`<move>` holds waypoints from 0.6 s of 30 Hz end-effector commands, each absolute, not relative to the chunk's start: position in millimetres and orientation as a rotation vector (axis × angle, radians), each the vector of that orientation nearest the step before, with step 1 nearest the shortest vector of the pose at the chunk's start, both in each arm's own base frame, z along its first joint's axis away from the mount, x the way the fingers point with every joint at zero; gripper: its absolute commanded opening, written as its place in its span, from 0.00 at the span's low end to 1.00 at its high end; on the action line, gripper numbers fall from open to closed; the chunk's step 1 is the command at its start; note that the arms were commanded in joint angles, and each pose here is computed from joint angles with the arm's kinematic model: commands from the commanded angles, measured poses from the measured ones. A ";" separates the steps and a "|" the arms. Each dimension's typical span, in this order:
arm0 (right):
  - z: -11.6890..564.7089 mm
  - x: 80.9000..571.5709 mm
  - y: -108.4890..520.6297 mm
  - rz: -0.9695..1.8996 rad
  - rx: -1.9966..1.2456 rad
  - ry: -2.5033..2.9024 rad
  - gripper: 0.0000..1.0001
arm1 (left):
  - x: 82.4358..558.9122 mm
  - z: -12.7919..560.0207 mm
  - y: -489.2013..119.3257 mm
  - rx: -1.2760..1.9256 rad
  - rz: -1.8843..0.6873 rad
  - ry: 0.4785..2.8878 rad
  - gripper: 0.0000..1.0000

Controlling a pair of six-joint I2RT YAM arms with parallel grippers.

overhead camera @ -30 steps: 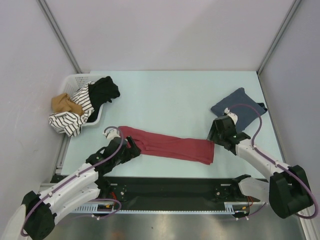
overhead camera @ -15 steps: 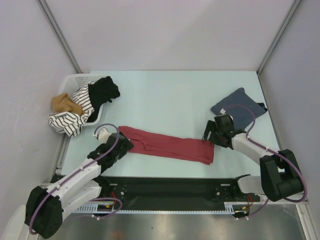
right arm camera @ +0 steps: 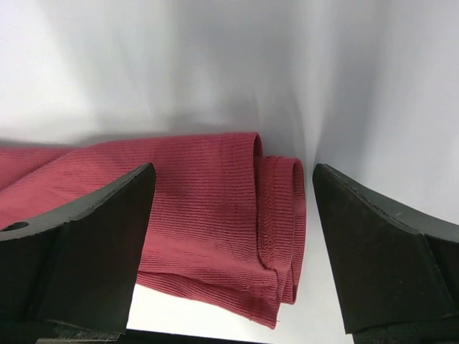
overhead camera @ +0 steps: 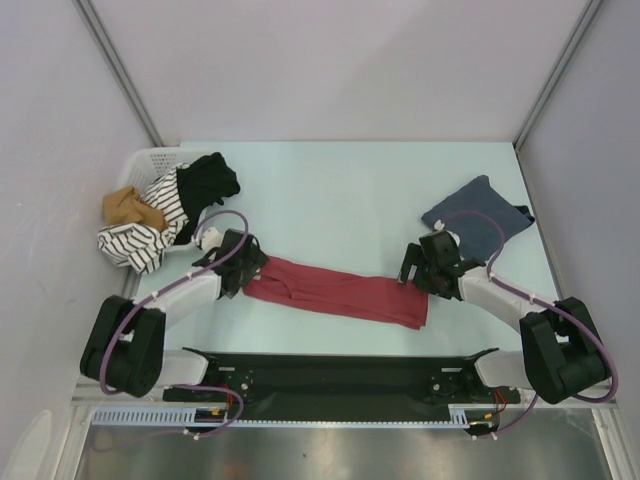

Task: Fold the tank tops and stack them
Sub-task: Fold the tank top

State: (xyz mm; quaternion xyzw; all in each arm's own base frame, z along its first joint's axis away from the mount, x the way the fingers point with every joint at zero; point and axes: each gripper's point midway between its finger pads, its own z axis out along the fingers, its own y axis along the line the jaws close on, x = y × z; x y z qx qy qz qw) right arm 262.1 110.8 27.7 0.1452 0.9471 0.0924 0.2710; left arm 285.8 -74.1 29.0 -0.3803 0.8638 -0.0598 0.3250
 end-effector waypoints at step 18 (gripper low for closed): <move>6.7 208.8 144.9 0.202 0.315 2.669 0.94 | 415.6 13.8 -122.1 -0.711 -0.125 2.486 0.50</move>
